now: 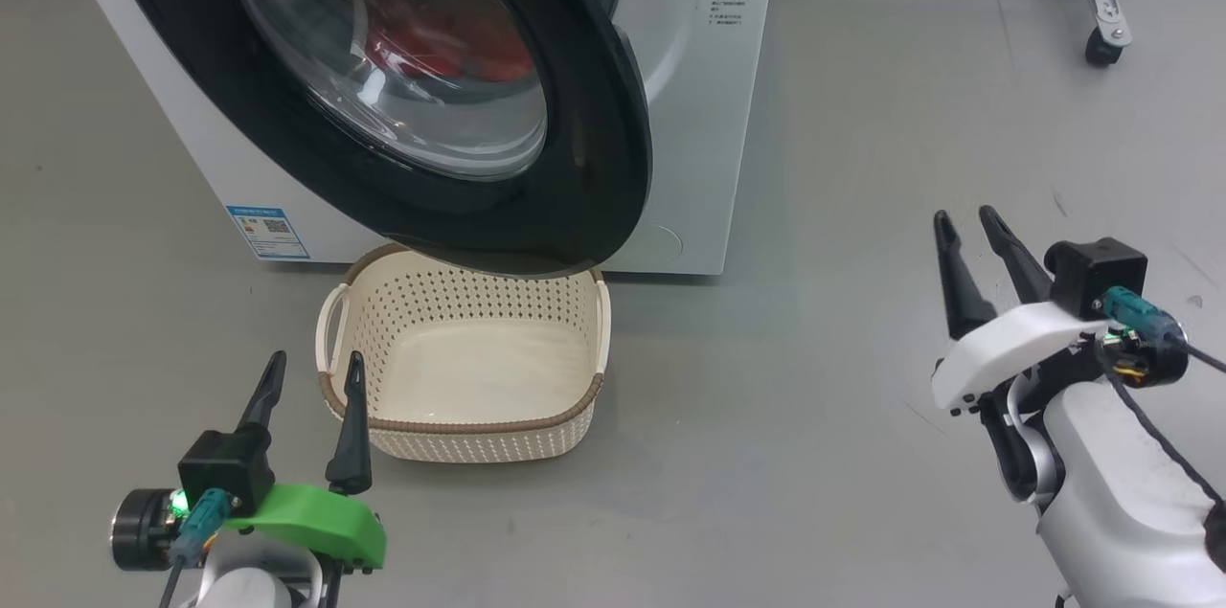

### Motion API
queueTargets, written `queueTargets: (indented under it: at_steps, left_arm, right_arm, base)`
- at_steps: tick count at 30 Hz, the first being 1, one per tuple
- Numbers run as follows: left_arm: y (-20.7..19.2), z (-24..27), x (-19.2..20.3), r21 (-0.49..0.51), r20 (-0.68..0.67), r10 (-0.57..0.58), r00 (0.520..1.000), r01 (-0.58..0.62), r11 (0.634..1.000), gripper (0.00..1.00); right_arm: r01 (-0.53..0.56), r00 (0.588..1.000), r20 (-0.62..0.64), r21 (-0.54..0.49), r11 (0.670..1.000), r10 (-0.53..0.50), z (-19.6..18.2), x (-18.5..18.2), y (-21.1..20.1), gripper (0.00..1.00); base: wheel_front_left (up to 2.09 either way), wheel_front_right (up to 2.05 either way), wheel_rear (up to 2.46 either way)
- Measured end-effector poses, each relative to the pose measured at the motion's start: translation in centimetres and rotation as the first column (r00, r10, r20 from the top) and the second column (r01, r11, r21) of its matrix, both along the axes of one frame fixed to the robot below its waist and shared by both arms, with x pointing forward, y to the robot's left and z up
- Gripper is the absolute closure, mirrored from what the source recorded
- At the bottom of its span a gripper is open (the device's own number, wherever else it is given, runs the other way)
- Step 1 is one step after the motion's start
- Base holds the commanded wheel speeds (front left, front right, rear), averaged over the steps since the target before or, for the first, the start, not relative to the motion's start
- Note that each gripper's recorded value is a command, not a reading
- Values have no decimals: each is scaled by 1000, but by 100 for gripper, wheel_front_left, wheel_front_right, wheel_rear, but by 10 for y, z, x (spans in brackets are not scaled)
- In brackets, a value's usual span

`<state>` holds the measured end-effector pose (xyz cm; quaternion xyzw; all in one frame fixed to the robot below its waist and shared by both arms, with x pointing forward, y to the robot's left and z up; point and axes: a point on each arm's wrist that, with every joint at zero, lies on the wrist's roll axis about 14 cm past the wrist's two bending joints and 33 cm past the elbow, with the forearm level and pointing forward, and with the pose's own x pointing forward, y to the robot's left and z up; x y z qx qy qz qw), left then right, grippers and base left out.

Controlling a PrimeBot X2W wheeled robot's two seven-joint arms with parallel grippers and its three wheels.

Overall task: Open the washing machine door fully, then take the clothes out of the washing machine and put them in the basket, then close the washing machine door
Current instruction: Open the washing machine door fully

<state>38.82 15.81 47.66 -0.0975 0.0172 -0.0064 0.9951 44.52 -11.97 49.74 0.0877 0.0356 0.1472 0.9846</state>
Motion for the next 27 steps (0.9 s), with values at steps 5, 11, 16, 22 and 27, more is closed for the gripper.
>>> queueTargets:
  at_steps: [5,11,16,22,27]
  left_arm:
    - [2,0,-1,0,0,4,1000,-4,1000,0]
    - [4,-1,-3,-1,-2,11,1000,-11,1000,0]
    - [4,0,-2,-4,2,10,1000,-10,1000,0]
    - [5,-1,-3,3,1,11,1000,-11,1000,0]
    - [6,-3,-4,4,-4,13,1000,-13,1000,0]
  right_arm:
    - [27,999,-29,13,1000,-26,-13,-10,0,0]
    - [31,999,-40,29,999,-29,-17,-14,4,0]
    - [39,999,-26,34,999,-38,-15,-13,4,0]
    - [42,999,-30,36,998,-41,-16,-15,4,0]
    - [51,998,-28,40,998,-50,-16,-15,3,0]
  base:
    - [0,0,0]
    - [0,0,0]
    - [0,0,0]
    - [0,0,0]
    - [0,0,0]
